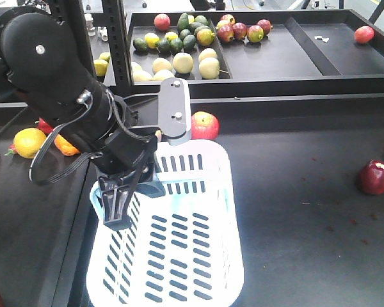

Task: Pick three apples into basket with both arms
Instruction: 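Close the left gripper on the basket handle and lift it, then carry the basket in the left gripper while the base drives away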

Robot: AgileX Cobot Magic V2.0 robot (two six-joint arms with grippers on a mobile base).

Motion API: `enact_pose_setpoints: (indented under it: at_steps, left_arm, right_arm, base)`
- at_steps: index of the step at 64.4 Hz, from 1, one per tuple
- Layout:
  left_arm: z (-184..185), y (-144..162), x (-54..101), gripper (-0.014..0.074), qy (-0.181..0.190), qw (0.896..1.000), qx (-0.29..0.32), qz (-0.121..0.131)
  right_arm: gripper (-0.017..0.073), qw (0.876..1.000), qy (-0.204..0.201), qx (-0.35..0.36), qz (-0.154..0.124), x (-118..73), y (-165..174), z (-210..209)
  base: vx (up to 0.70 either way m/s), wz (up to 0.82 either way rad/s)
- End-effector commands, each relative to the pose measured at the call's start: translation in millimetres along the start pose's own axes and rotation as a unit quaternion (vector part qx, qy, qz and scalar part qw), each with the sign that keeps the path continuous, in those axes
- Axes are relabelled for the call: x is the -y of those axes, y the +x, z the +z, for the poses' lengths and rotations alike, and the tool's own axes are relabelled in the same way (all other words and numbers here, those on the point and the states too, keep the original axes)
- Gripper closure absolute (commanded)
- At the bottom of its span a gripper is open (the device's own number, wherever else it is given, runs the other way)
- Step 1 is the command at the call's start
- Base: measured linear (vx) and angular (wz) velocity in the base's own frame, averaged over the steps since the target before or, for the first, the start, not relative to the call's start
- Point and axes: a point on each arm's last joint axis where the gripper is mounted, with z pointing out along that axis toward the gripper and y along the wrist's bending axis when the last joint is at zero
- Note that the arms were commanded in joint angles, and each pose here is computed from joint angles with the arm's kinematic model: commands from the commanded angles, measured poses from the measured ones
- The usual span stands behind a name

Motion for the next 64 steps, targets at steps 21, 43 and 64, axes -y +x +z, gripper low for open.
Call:
enact_pose_setpoints:
  at_steps: [21,43,64]
  left_arm:
    - [-24.5,-7.1,7.5,0.0601,-0.022,0.999,0.037,0.004]
    - [-24.5,-7.1,7.4,0.0601,-0.022,0.999,0.037,0.004]
    - [-24.5,-7.1,7.4,0.0601,-0.022,0.999,0.037,0.004]
  right_arm:
    - [0.0567,0.999,0.001,0.041,-0.005,0.0,-6.0,-1.0]
    - [0.0567,0.999,0.001,0.041,-0.005,0.0,-6.0,-1.0]
    - [0.0567,0.999,0.001,0.041,-0.005,0.0,-6.0,-1.0]
  base:
    - [0.00,0.00]
    - [0.00,0.00]
    - [-0.03,0.16]
